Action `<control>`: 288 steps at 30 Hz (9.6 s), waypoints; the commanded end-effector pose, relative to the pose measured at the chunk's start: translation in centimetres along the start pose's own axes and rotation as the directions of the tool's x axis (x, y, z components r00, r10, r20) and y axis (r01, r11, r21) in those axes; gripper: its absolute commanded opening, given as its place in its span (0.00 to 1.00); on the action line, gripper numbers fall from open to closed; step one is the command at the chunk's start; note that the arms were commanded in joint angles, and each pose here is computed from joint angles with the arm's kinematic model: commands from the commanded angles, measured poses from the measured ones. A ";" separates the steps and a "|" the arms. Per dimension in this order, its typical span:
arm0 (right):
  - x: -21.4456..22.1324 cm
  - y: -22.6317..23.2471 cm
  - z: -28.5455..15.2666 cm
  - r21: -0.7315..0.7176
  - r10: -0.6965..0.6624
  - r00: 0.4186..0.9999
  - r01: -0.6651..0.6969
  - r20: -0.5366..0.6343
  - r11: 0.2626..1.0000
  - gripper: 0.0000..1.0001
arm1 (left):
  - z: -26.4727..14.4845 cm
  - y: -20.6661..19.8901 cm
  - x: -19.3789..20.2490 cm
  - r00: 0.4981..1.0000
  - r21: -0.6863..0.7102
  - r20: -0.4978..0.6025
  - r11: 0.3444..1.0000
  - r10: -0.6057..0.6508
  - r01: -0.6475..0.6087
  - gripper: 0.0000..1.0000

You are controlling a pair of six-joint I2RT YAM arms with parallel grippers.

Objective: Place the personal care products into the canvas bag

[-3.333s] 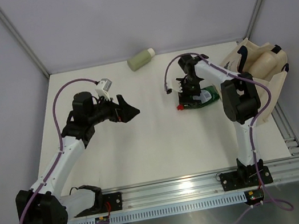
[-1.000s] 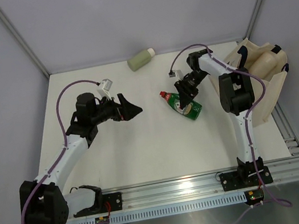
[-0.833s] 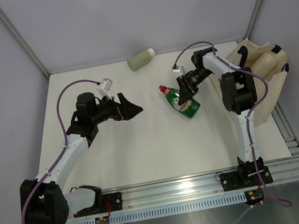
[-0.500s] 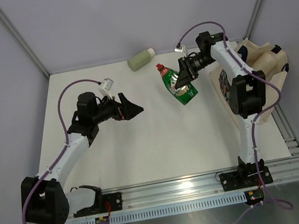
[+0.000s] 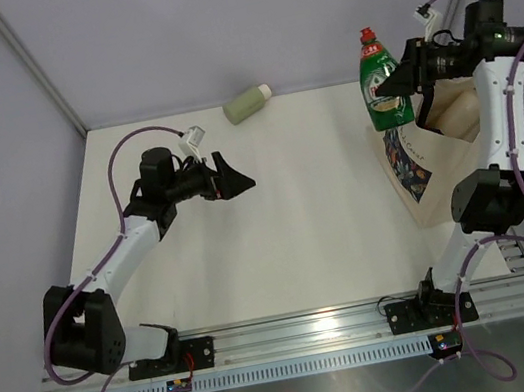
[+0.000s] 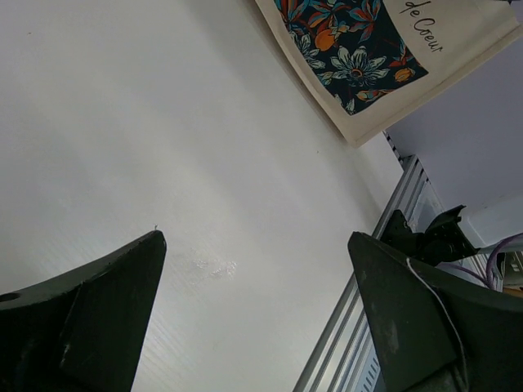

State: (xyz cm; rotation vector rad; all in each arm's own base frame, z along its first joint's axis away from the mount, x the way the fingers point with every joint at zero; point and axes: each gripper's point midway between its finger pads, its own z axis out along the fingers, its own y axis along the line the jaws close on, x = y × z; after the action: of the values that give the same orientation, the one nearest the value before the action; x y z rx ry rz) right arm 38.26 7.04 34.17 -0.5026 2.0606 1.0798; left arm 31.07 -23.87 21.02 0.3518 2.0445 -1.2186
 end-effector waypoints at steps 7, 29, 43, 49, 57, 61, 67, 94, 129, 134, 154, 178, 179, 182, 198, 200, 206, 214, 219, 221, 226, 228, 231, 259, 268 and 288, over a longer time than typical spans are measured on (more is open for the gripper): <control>-7.1 -1.4 -13.0 0.345 -0.157 0.939 0.044 0.305 0.937 0.00 | 0.4 -1.3 -1.9 0.999 0.069 0.020 0.996 0.049 -0.050 0.99; 11.4 -6.4 -2.1 0.390 0.144 0.989 -0.142 0.024 0.910 0.00 | 0.7 -0.9 -1.5 0.998 0.073 0.012 0.996 0.055 -0.056 0.99; 14.7 -6.2 -4.1 0.593 0.054 0.987 0.047 -0.152 0.804 0.89 | 0.9 0.1 -1.1 0.999 0.037 0.006 0.998 0.041 -0.041 0.99; 7.3 -5.9 -6.6 0.652 -0.135 0.984 0.181 -0.120 0.736 0.99 | 1.6 0.4 -3.0 0.997 0.020 0.004 0.996 0.081 -0.081 0.99; -1.1 -1.6 -5.8 0.497 -0.375 0.927 0.324 0.004 0.805 1.00 | 3.8 6.2 -10.2 0.943 -0.259 0.009 0.911 0.334 -0.320 0.99; -0.9 2.4 -2.4 0.183 -0.491 0.861 0.466 0.128 0.865 1.00 | 6.0 12.2 -14.8 0.817 -0.406 -0.100 0.727 0.568 -0.555 0.99; 1.7 2.8 -0.4 0.044 -0.500 0.853 0.500 0.150 0.865 1.00 | 9.4 19.9 -19.3 0.695 -0.539 -0.165 0.526 0.700 -0.658 0.99; 1.6 2.9 0.0 -0.026 -0.360 0.920 0.368 0.155 0.930 0.99 | 19.5 31.5 -15.0 0.235 -0.230 -0.540 0.127 0.808 -0.965 0.59; 3.1 5.0 -0.1 -0.089 -0.343 0.918 0.366 0.197 0.926 0.99 | 16.3 15.2 4.8 0.645 -0.108 -0.613 0.761 0.456 -0.640 0.98; 3.1 5.5 -0.3 -0.079 -0.347 0.914 0.369 0.209 0.926 0.99 | 19.1 15.8 3.1 0.657 -0.165 -0.598 0.732 0.459 -0.661 0.99; 5.0 6.4 1.8 -0.026 -0.368 0.929 0.369 0.037 0.929 0.99 | 18.0 12.3 0.9 0.819 -0.230 -0.475 0.853 0.322 -0.469 0.02; 5.3 2.6 24.2 0.258 0.581 0.810 -0.580 0.080 0.772 1.00 | 8.7 3.5 -4.8 0.991 0.183 0.136 0.983 -0.006 -0.019 0.00; 5.0 1.8 24.3 0.283 0.575 0.810 -0.582 0.116 0.762 1.00 | 8.5 3.1 -5.4 0.987 0.190 0.161 0.981 0.013 -0.044 0.00; 4.5 1.1 24.7 0.294 0.580 0.801 -0.596 0.150 0.747 1.00 | 8.3 2.5 -5.8 0.983 0.208 0.183 0.977 0.014 -0.053 0.00; 5.5 0.9 31.3 0.231 0.672 0.729 -0.681 0.129 0.695 0.95 | 8.0 -0.2 -7.4 0.975 0.321 0.223 0.945 -0.010 -0.063 0.00; 4.8 1.6 31.5 0.181 0.669 0.733 -0.679 0.124 0.711 0.78 | 8.0 -0.2 -7.3 0.975 0.321 0.220 0.945 -0.008 -0.064 0.00; 4.1 2.5 31.0 0.118 0.639 0.756 -0.654 0.141 0.747 0.26 | 8.1 0.5 -7.0 0.976 0.302 0.217 0.953 -0.028 -0.040 0.19; 2.0 4.2 29.7 0.016 0.558 0.818 -0.565 0.142 0.825 0.00 | 7.2 -0.3 -6.7 0.978 0.311 0.207 0.948 0.002 -0.067 0.99; -0.4 6.0 27.7 -0.116 0.405 0.908 -0.393 0.104 0.912 0.00 | 6.0 0.0 -5.6 0.989 0.266 0.136 0.960 0.051 -0.086 0.99; -1.9 6.7 26.7 -0.170 0.322 0.941 -0.303 0.105 0.938 0.00 | 5.7 0.5 -5.2 0.985 0.227 0.114 0.962 0.131 -0.154 0.99; -4.0 7.0 23.3 -0.236 0.152 0.985 -0.129 0.080 0.963 0.00 | 3.7 3.1 -3.0 0.976 0.009 -0.037 0.977 0.215 -0.215 0.99; -4.1 7.6 22.1 -0.254 0.061 0.995 -0.040 0.075 0.966 0.00 | 2.8 4.5 -2.0 0.964 -0.068 -0.088 0.964 0.251 -0.257 0.99; -4.5 7.9 19.6 -0.239 -0.006 0.997 0.025 0.077 0.971 0.00 | 1.6 4.9 -1.6 0.953 -0.123 -0.109 0.947 0.283 -0.296 0.99; 6.1 -9.4 -6.5 0.668 -0.149 0.987 0.147 -0.055 0.729 0.00 | -1.7 6.6 -1.2 0.939 -0.307 -0.072 0.888 0.337 -0.343 0.99; 14.4 -13.0 -6.6 0.657 0.028 0.944 0.208 -0.329 0.724 0.03 | -2.6 6.2 -0.5 0.944 -0.323 -0.051 0.889 0.327 -0.325 0.99; 5.1 -8.0 -8.5 0.704 -0.161 0.982 0.185 -0.101 0.686 1.00 | -4.8 3.8 -3.1 0.943 -0.375 0.055 0.882 0.330 -0.286 0.99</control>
State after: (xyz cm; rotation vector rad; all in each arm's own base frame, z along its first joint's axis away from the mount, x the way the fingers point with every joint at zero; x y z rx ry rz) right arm 36.02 -5.55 23.25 -0.3022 2.3818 0.1034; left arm 32.41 -17.84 18.75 0.4634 2.0603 -0.6549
